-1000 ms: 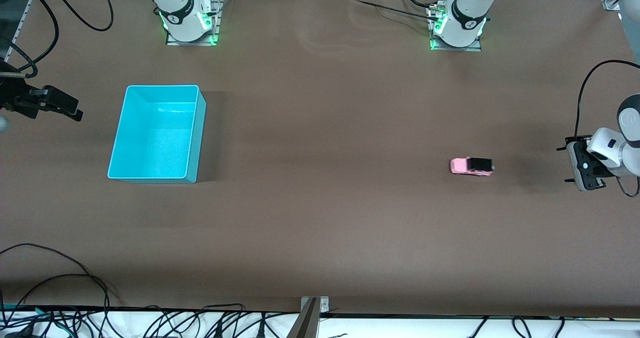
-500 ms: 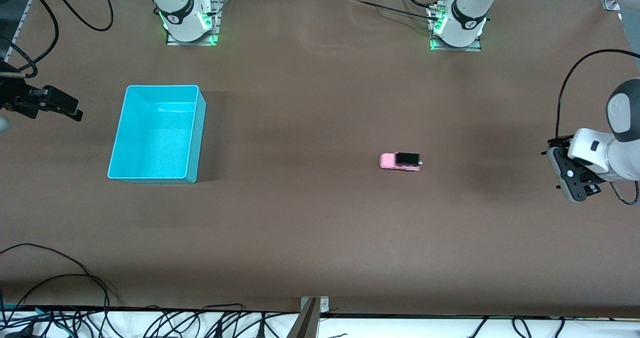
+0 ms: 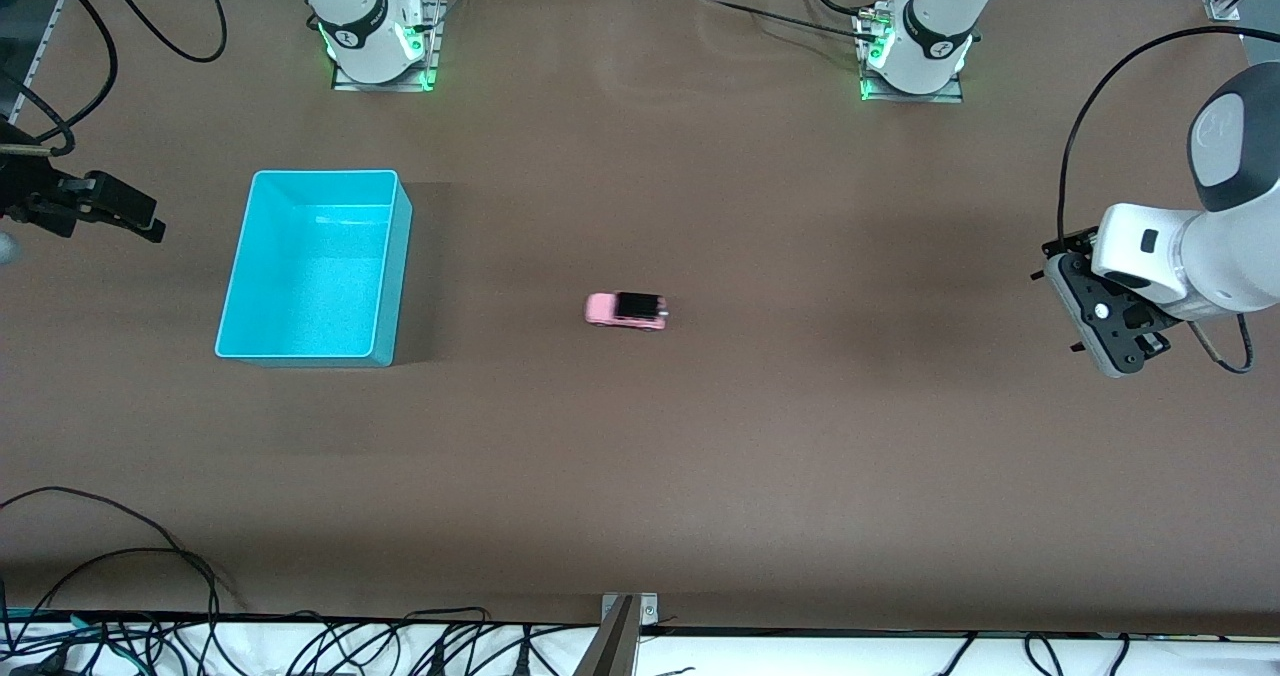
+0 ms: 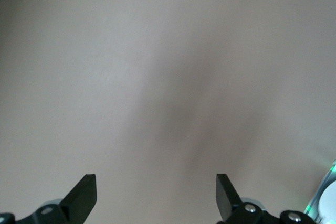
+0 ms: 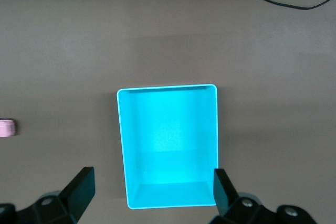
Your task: Wind and store pink jeep toy
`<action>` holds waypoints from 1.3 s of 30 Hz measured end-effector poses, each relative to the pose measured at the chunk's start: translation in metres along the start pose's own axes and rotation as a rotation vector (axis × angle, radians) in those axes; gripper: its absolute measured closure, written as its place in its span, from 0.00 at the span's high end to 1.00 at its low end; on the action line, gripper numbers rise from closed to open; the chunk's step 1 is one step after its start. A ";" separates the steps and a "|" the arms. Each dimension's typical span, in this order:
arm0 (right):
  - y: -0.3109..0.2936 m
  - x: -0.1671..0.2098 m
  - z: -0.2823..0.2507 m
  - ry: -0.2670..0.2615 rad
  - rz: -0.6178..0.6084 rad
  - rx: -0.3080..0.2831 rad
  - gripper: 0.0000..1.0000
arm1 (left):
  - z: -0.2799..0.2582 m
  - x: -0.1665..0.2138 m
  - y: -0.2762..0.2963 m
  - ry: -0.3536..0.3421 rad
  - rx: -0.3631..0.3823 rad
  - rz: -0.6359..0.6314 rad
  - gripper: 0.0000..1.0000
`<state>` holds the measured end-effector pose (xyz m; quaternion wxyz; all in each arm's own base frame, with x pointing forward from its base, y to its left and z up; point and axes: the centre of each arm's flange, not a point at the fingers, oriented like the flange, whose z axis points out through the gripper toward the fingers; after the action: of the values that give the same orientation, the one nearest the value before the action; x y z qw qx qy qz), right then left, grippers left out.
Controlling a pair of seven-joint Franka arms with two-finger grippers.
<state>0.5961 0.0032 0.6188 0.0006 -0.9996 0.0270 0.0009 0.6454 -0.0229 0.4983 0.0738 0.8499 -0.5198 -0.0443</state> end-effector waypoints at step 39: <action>-0.025 -0.003 0.011 -0.051 -0.092 -0.001 1.00 | -0.064 0.024 0.063 0.006 -0.017 -0.413 1.00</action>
<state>0.5939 0.0287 0.6083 0.0008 -0.9995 -0.0188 0.0266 0.6109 -0.0672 0.5718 0.0718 0.9379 -0.3339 -0.0603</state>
